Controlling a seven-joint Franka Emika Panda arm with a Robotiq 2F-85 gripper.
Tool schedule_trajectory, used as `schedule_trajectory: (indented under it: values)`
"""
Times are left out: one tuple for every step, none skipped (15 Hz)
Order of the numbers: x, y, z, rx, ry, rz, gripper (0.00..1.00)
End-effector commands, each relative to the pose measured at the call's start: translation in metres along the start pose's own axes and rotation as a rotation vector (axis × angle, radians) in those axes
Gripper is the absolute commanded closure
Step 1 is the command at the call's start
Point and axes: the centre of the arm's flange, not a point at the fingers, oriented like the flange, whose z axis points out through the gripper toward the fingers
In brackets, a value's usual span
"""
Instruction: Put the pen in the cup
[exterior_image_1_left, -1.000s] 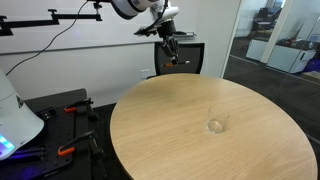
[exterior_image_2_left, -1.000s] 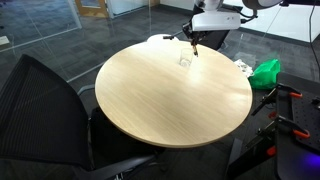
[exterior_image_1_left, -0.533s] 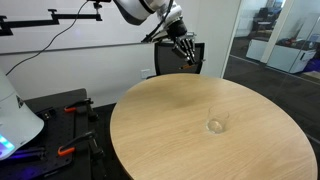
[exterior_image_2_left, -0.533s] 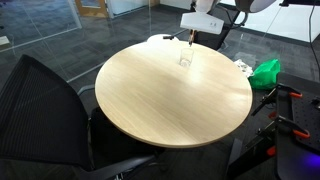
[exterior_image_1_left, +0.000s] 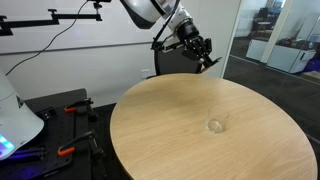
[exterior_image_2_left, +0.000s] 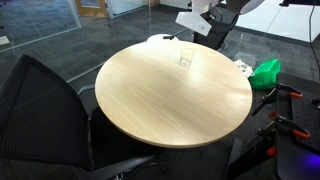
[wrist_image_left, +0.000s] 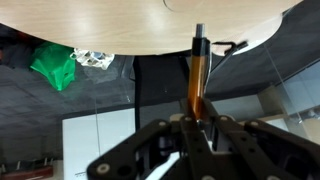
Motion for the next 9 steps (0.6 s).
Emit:
schedule_trajectory:
  values:
    - [-0.006,-0.014,0.018,-0.063,0.159,0.108,0.96]
    - [-0.008,-0.016,0.023,-0.081,0.211,0.120,0.96]
    - [-0.010,-0.017,0.029,-0.102,0.263,0.129,0.96]
    - [-0.013,-0.019,0.035,-0.124,0.315,0.132,0.96]
    - [-0.015,-0.020,0.040,-0.146,0.353,0.127,0.96]
    - [-0.018,-0.021,0.045,-0.167,0.386,0.116,0.96]
    - [-0.021,-0.022,0.050,-0.184,0.407,0.104,0.96]
    - [-0.026,-0.023,0.056,-0.203,0.410,0.082,0.96]
    - [-0.030,-0.024,0.063,-0.216,0.426,0.071,0.96]
